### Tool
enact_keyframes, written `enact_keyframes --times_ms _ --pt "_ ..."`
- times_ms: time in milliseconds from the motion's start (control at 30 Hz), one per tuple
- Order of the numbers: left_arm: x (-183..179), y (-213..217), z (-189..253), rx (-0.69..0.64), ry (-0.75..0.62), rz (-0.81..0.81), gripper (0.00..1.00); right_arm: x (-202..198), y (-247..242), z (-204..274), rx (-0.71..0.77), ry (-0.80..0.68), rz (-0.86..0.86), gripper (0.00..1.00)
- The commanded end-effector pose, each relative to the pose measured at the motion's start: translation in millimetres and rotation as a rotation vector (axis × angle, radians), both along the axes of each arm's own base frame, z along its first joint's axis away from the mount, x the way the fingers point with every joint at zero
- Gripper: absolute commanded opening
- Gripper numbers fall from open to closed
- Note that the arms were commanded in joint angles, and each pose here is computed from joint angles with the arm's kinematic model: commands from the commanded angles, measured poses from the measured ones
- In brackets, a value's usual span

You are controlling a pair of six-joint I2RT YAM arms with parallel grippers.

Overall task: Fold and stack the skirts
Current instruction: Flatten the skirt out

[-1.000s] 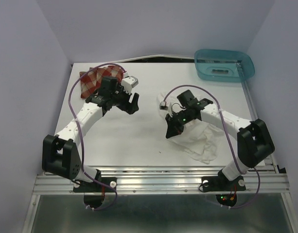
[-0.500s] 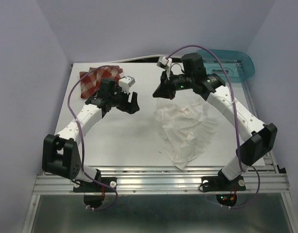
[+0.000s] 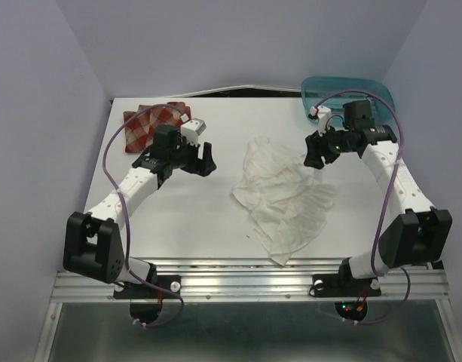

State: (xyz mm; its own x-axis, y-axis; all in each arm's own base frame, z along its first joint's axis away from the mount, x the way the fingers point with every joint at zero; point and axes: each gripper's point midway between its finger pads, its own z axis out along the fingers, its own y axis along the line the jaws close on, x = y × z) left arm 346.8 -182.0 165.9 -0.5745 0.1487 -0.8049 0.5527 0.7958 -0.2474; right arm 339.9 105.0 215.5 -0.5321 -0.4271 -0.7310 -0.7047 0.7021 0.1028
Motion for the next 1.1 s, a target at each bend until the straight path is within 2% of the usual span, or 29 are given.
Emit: enact_keyframes --times_ms 0,100,167,267,433,633,867,1067 --pt "4.3 -21.9 -5.0 -0.049 0.019 -0.061 0.86 12.7 -1.4 -16.1 -0.032 0.051 -0.07 0.7" --pt "8.9 -32.5 -3.1 -0.047 0.026 -0.085 0.86 32.6 -12.5 -50.7 -0.028 0.174 -0.183 0.72" --pt "11.1 -35.4 -1.1 -0.039 0.024 -0.095 0.86 34.0 -11.5 -76.2 0.018 0.299 -0.217 0.72" --pt "15.4 -33.4 7.5 -0.026 0.001 -0.087 0.86 29.9 -11.9 -94.7 0.042 0.392 -0.263 0.76" --pt "9.8 -30.8 10.0 -0.024 -0.008 -0.088 0.86 23.7 -34.0 -118.7 -0.024 0.414 -0.367 0.81" --pt "-0.8 -23.7 6.2 -0.001 -0.023 -0.092 0.86 2.7 -88.5 -104.2 0.036 0.403 -0.467 0.89" --pt "-7.0 -30.8 -5.5 -0.027 0.012 -0.135 0.86 -41.9 -70.6 -129.0 0.208 0.62 -0.392 0.91" --pt "-0.4 -32.1 4.4 -0.028 -0.008 -0.129 0.86 -50.2 -73.0 -157.0 0.202 0.698 -0.405 0.9"
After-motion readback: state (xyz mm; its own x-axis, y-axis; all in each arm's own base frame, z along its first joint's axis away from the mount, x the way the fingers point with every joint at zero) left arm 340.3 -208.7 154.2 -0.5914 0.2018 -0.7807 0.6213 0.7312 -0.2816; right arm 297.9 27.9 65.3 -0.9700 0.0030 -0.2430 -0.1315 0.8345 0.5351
